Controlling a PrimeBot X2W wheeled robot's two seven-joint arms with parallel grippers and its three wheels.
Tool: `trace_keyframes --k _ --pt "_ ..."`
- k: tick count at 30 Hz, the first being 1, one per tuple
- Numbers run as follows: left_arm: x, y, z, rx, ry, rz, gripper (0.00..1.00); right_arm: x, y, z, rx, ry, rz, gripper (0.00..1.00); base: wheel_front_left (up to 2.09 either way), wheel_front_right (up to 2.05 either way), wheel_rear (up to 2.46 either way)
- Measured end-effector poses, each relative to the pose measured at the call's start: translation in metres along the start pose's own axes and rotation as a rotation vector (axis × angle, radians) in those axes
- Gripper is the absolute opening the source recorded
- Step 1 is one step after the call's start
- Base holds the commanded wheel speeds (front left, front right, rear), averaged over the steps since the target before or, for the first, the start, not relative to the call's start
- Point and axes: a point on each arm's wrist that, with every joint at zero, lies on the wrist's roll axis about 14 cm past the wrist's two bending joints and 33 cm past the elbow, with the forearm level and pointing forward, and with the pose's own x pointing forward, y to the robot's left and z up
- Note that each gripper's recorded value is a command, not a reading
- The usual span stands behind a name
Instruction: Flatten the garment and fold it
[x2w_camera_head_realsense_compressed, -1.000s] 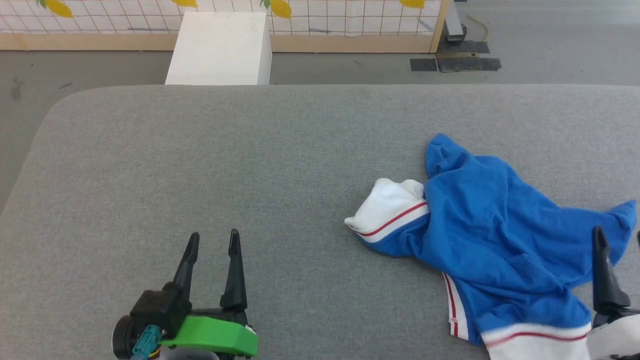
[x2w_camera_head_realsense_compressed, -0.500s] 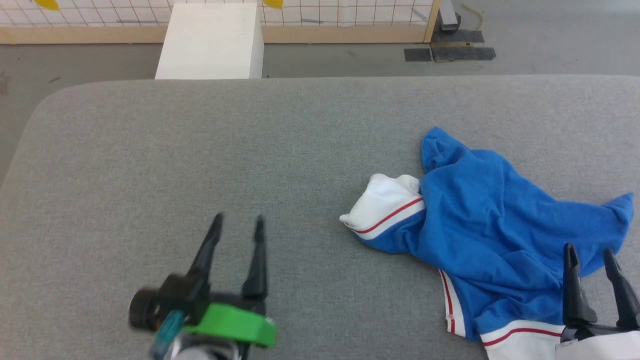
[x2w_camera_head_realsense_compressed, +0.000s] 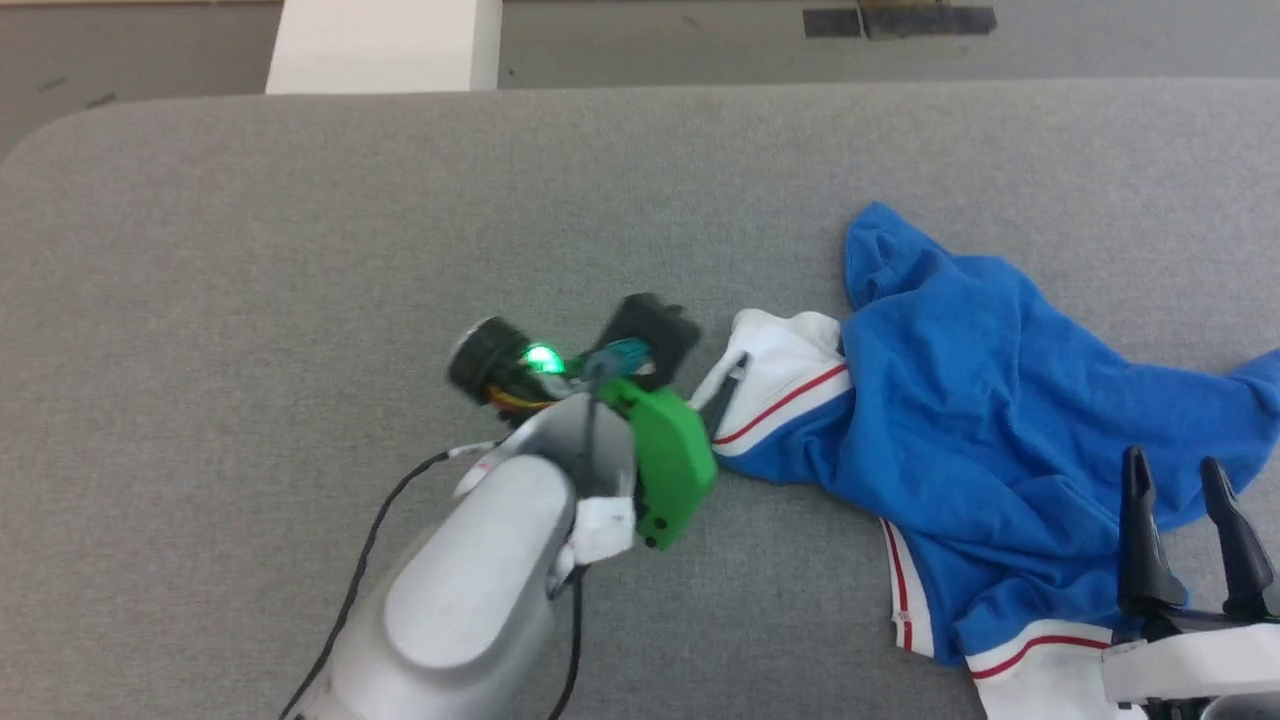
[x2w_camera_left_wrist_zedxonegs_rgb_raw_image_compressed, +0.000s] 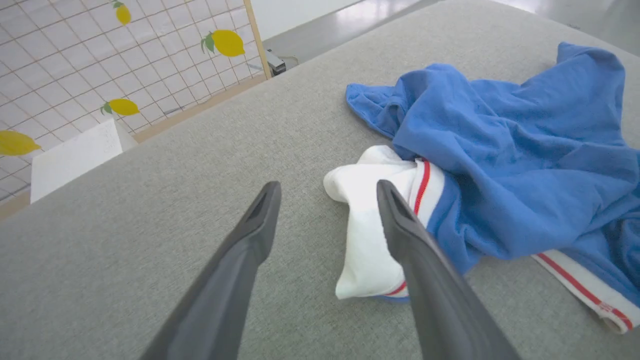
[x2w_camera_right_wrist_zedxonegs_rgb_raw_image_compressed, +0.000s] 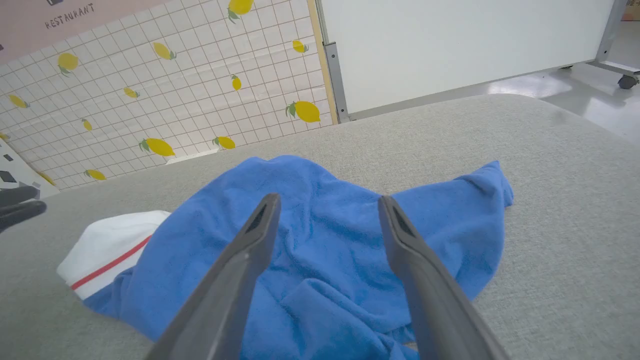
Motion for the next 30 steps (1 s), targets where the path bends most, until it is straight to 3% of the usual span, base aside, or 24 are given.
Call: trace_keyframes --k 6,11,12,13,18,22,26,30 --pt "0.021 -0.021 -0.05 -0.021 0.283 -0.132 1.0 0.005 -0.005 -0.013 0.002 0.036 -0.021 1.0 0.0 0.0 0.0" --pt "0.025 -0.017 -0.09 0.002 0.471 -0.153 1.0 0.007 -0.008 -0.02 0.003 0.05 -0.034 1.0 0.0 0.0 0.0" --pt "0.029 -0.017 -0.09 0.01 0.477 -0.159 0.33 0.007 -0.009 -0.02 0.004 0.049 -0.037 1.0 0.0 0.0 0.0" --pt "0.031 -0.02 -0.091 0.013 0.484 -0.169 0.0 0.007 -0.01 -0.02 0.004 0.049 -0.039 1.0 0.0 0.0 0.0" --pt "0.035 -0.036 -0.087 -0.048 0.455 -0.221 0.0 0.005 -0.014 -0.023 0.01 0.055 -0.054 1.0 0.0 0.0 0.0" --pt "0.033 -0.025 -0.07 -0.115 0.365 -0.188 0.0 0.004 -0.014 -0.019 0.015 0.043 -0.051 1.0 0.0 0.0 0.0" --pt "0.018 0.015 -0.043 -0.182 0.227 -0.059 0.0 -0.001 -0.009 -0.017 0.019 0.042 -0.034 1.0 0.0 0.0 0.0" --pt "-0.032 0.069 -0.057 -0.254 0.189 0.159 0.0 -0.001 0.004 -0.016 0.027 0.049 0.01 1.0 0.0 0.0 0.0"
